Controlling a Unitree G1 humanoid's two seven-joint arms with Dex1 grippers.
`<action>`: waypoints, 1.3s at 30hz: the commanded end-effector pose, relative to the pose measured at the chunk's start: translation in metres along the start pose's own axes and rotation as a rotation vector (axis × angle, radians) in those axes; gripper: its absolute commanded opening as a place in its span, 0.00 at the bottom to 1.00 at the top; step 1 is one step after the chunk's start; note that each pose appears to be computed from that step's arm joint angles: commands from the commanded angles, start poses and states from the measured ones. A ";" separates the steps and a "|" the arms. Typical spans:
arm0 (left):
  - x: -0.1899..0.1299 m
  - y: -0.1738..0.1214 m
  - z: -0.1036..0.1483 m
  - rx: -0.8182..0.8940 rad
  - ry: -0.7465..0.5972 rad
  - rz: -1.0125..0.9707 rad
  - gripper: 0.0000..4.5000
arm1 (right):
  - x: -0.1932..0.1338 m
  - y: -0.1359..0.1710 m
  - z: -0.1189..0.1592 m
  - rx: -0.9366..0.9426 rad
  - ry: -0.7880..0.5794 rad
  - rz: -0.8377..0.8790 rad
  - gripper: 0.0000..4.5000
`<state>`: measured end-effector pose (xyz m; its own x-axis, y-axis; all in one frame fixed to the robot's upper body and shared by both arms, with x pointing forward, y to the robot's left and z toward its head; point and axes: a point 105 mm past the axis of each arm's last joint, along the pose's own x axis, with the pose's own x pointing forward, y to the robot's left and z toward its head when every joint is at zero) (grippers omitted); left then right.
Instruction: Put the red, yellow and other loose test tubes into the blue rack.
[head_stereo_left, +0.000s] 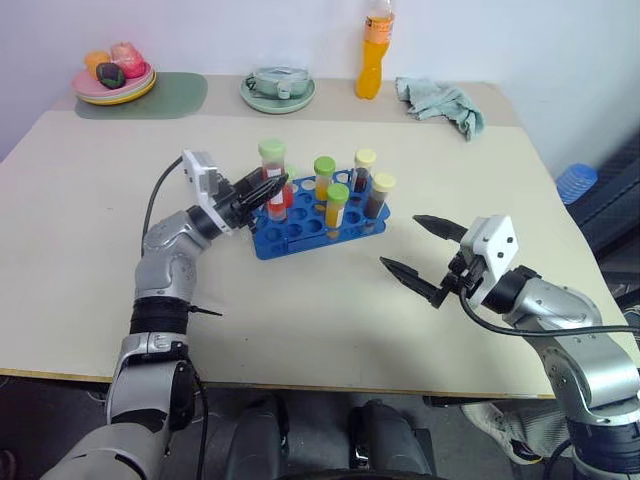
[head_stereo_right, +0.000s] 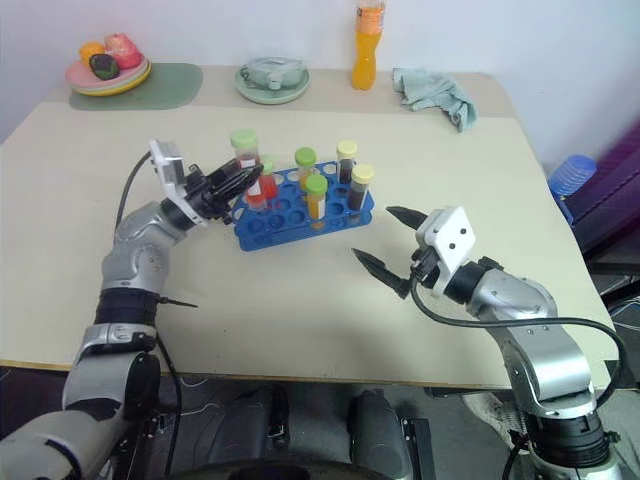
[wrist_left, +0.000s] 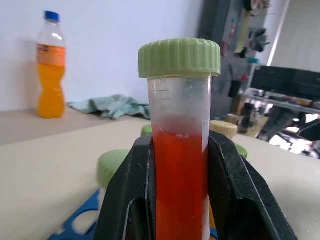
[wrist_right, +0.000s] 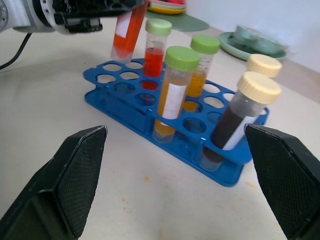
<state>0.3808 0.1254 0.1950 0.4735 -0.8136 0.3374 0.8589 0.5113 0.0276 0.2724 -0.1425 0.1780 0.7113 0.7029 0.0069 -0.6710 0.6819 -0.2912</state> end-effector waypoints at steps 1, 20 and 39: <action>0.012 -0.004 0.006 0.031 -0.019 -0.058 0.17 | -0.005 0.001 0.016 -0.041 -0.045 -0.042 1.00; 0.001 -0.017 -0.038 0.055 0.141 -0.135 0.17 | -0.004 0.002 0.016 -0.037 -0.034 -0.054 1.00; 0.004 -0.018 -0.040 0.091 0.137 -0.104 0.17 | -0.006 -0.001 0.016 -0.053 -0.027 -0.053 1.00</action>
<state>0.3770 0.1038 0.1585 0.4158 -0.8884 0.1945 0.8810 0.4466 0.1560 0.2687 -0.1438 0.1820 0.7434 0.6686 0.0155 -0.6343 0.7122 -0.3008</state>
